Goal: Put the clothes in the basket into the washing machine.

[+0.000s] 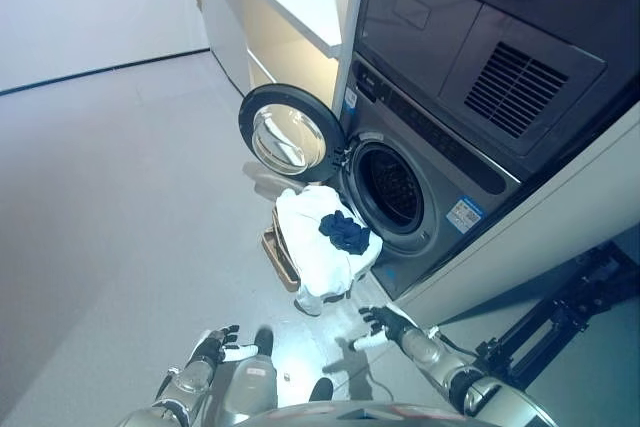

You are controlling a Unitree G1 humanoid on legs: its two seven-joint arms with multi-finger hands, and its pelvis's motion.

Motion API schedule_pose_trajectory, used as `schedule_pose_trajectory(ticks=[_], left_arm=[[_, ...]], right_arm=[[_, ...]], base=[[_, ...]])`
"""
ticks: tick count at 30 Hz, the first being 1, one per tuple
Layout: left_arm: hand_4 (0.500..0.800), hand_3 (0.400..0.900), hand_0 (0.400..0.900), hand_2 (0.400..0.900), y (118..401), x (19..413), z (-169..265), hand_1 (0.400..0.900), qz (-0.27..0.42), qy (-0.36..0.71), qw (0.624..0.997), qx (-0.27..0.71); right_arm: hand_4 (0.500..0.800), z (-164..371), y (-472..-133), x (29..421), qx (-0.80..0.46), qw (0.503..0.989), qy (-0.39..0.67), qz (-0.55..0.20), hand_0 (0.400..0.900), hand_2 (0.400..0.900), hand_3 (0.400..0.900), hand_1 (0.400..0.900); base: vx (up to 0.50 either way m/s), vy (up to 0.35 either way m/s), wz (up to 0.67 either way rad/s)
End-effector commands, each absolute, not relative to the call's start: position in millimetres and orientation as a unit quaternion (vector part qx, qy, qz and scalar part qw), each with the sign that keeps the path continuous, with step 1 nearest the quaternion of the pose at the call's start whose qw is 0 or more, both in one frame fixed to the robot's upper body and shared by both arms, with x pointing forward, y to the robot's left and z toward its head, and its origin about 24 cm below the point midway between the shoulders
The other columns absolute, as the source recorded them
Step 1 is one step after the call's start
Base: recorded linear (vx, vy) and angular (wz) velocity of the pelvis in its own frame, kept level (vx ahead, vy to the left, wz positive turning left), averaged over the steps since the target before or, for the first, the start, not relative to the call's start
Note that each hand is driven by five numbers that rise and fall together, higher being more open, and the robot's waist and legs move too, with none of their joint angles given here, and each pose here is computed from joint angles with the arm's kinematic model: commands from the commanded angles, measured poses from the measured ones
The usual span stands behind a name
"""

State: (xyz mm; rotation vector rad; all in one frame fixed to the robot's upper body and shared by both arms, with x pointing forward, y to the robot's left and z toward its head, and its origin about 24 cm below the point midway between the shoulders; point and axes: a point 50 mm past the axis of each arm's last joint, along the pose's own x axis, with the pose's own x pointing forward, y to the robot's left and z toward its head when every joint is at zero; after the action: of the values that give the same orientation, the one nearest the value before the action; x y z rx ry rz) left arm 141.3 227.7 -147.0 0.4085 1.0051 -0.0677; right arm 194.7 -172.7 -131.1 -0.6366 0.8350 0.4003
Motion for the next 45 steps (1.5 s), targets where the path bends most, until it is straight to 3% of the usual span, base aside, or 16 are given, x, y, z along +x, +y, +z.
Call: schedule_pose_trajectory(ticks=[1,6,11,17,22,27,36,45], left_arm=[[0.800,0.900,0.900,0.900,249,123,-148,0.900,-0.029,0.499,0.835,0.232],[0.800,0.900,0.900,0.900,255,121,-146,0.900,-0.036,0.496,0.831,0.251],[0.800,0.900,0.900,0.900,247,148,-138,0.900,-0.044,0.455,0.850,0.262],[0.800,0.900,0.900,0.900,247,166,-131,0.900,-0.040,0.435,0.858,0.271],[0.800,0.900,0.900,0.900,261,183,-119,0.900,0.008,0.415,0.870,0.267],[0.800,0.900,0.900,0.900,259,207,-106,0.900,0.042,0.369,0.892,0.256],[0.800,0.900,0.900,0.900,263,249,-71,0.900,0.103,0.269,0.926,0.243],[0.800,0.900,0.900,0.900,246,264,-63,0.900,0.106,0.237,0.939,0.224]], right_arm=[[0.800,-115,-173,218,-0.351,0.853,0.331,0.201,0.900,0.900,0.900,0.900],[0.800,-109,-150,226,-0.447,0.804,0.266,0.290,0.900,0.900,0.900,0.900],[0.800,-108,-139,229,-0.521,0.749,0.228,0.340,0.900,0.900,0.900,0.900],[0.800,-99,-129,244,-0.558,0.725,0.193,0.354,0.900,0.900,0.900,0.900],[0.800,-73,-116,277,-0.599,0.715,0.133,0.334,0.900,0.900,0.900,0.900],[0.800,-48,-125,307,-0.640,0.708,0.099,0.281,0.900,0.900,0.900,0.900],[0.800,40,-181,374,-0.730,0.676,0.036,0.093,0.900,0.900,0.900,0.900],[0.800,114,-233,399,-0.751,0.658,0.038,-0.051,0.900,0.900,0.900,0.900]], base=[[0.426,0.077,-0.45],[0.421,0.121,-0.16],[0.203,0.185,0.18],[0.189,-0.026,0.29],[0.080,-0.202,0.26],[-0.143,-0.152,0.71],[0.012,-0.137,0.35],[0.006,-0.021,0.03]])
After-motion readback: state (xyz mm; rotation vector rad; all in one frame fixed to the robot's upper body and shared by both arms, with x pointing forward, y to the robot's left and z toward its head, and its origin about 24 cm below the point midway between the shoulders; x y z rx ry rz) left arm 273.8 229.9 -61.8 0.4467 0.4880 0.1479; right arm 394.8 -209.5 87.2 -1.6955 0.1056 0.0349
